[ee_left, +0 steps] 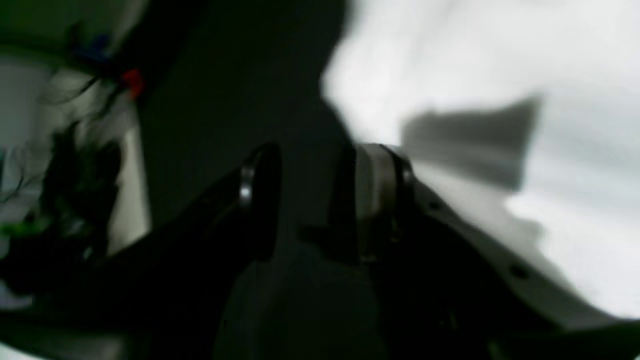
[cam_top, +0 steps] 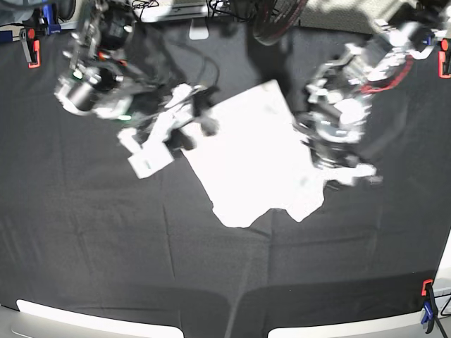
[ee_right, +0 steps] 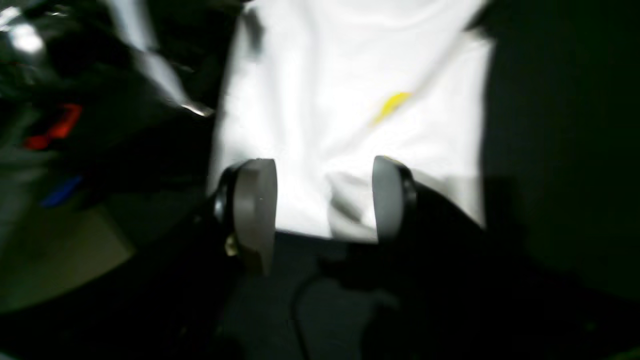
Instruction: Layout the t-shirt on the table in an organized manner, then fold the t-shirt properly
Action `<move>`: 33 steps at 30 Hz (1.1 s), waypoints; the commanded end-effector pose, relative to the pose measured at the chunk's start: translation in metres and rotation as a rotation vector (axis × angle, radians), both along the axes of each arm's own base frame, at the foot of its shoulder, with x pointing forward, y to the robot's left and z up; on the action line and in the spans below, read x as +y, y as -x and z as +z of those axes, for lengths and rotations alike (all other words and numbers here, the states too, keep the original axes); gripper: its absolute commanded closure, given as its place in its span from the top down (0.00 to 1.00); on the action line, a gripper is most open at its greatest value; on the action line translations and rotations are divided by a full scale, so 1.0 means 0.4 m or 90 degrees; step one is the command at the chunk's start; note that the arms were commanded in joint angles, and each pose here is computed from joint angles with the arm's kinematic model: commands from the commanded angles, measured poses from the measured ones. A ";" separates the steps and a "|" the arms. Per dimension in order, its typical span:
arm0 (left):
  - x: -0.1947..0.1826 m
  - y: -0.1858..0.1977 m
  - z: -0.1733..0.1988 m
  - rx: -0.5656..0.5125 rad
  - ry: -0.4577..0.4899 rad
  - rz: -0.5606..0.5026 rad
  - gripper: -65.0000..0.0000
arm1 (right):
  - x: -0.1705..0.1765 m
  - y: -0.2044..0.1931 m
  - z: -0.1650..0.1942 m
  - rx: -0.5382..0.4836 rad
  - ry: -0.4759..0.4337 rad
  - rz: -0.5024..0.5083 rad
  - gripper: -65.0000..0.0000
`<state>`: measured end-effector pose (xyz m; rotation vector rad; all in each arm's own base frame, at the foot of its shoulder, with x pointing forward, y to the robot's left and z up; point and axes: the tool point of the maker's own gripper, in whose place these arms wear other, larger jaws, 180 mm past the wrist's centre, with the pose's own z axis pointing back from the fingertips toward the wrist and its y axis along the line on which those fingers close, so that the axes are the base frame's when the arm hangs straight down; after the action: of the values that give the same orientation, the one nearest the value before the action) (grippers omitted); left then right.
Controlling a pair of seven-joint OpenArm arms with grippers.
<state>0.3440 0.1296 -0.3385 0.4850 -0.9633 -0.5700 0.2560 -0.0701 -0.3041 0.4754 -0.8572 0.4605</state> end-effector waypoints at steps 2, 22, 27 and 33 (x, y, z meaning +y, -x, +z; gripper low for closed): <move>0.008 -0.012 0.090 -0.067 0.007 -0.006 0.35 | -0.038 -0.001 0.033 -0.036 0.024 -0.026 0.46; 0.069 0.482 0.032 0.207 0.129 0.036 0.35 | -0.376 0.556 -0.035 0.286 0.283 -0.142 0.46; 0.058 0.662 -0.033 0.360 0.135 0.015 0.35 | -0.371 0.686 -0.038 0.388 0.291 -0.116 0.46; -0.013 0.904 -0.160 0.551 0.208 -0.070 0.35 | -0.341 0.852 -0.144 0.539 0.290 -0.030 0.46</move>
<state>-0.0206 0.1237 -0.4072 -0.1308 -0.2193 -0.6228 -0.0819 -0.2045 -0.3668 0.1920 0.0526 0.3370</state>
